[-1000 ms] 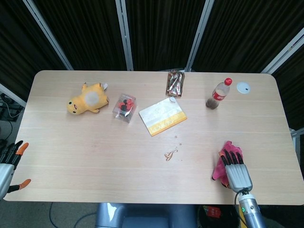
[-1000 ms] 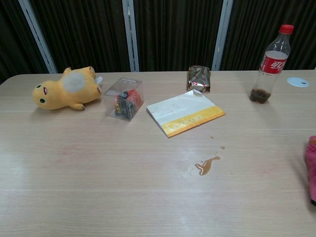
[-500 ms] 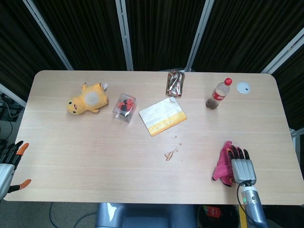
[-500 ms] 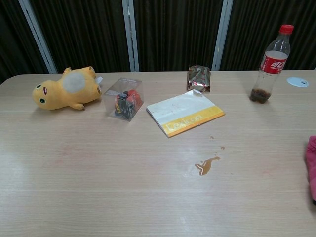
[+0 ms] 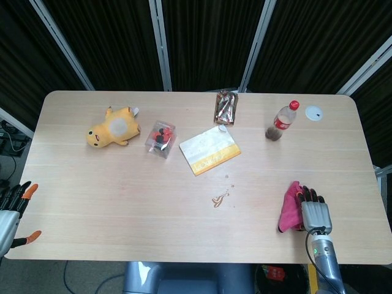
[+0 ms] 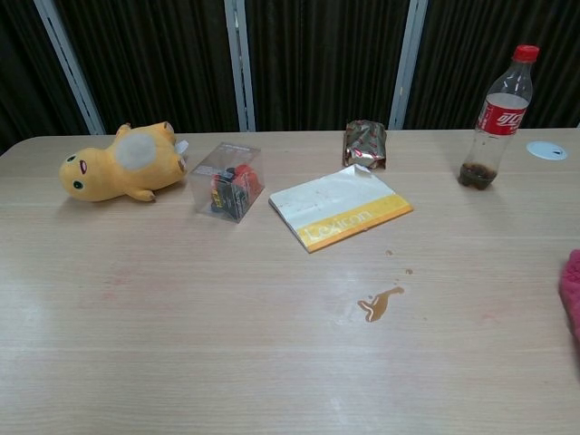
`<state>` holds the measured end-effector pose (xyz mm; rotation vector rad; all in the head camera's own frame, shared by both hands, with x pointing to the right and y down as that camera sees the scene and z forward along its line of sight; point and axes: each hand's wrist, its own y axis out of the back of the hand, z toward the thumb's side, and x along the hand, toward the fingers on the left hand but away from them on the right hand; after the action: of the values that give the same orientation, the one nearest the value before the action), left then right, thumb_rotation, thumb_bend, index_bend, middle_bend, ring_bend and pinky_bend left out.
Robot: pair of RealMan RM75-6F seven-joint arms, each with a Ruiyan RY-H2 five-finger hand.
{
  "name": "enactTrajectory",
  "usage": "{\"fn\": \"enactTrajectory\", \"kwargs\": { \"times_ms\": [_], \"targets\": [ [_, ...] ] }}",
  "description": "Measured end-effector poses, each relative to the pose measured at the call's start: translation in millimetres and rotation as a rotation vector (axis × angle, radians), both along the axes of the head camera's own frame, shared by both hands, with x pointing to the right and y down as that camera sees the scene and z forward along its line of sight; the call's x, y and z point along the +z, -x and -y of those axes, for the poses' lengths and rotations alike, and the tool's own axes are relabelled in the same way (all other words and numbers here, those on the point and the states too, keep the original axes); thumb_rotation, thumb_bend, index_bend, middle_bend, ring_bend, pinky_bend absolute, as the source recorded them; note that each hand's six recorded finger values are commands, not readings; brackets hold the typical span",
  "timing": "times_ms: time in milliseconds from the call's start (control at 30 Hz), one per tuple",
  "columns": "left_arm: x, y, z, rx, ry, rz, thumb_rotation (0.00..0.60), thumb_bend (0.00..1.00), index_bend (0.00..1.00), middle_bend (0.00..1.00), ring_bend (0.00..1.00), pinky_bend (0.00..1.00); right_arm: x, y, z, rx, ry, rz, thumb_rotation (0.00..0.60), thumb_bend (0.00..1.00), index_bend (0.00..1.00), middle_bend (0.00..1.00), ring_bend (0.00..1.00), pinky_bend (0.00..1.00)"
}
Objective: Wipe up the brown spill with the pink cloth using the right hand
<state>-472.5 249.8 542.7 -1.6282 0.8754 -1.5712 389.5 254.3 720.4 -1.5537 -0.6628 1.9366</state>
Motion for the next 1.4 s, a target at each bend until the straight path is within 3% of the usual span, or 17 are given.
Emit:
{"fn": "enactTrajectory", "kwargs": {
  "times_ms": [133,300,467,667,1167,1400],
  "targets": [
    [0,0,1,-0.002,-0.001,-0.001,0.6,0.0,0.0,0.0,0.0,0.0,4,2,-1,0.01,-0.006,0.01,0.6,0.46,0.47,0.35,0.29,0.56],
    [0,0,1,-0.002,-0.003,-0.002,0.6,0.0,0.0,0.0,0.0,0.0,3,15,4,-0.013,-0.065,0.064,0.6,0.53,0.66,0.56,0.5,0.69],
    [0,0,1,-0.004,-0.006,-0.005,0.6,0.0,0.0,0.0,0.0,0.0,-3,30,11,-0.04,-0.13,0.124,0.6,0.55,0.72,0.6,0.53,0.72],
    [0,0,1,-0.009,-0.005,-0.007,0.6,0.0,0.0,0.0,0.0,0.0,-8,58,17,-0.052,-0.159,0.202,0.6,0.57,0.73,0.61,0.53,0.72],
    [1,1,1,-0.021,0.003,-0.004,0.6,0.0,0.0,0.0,0.0,0.0,7,124,28,-0.133,-0.142,0.259,0.6,0.57,0.74,0.6,0.53,0.72],
    [1,1,2,-0.02,0.005,-0.002,0.6,0.0,0.0,0.0,0.0,0.0,15,151,24,-0.163,-0.115,0.278,0.6,0.57,0.74,0.6,0.53,0.72]
  ]
}}
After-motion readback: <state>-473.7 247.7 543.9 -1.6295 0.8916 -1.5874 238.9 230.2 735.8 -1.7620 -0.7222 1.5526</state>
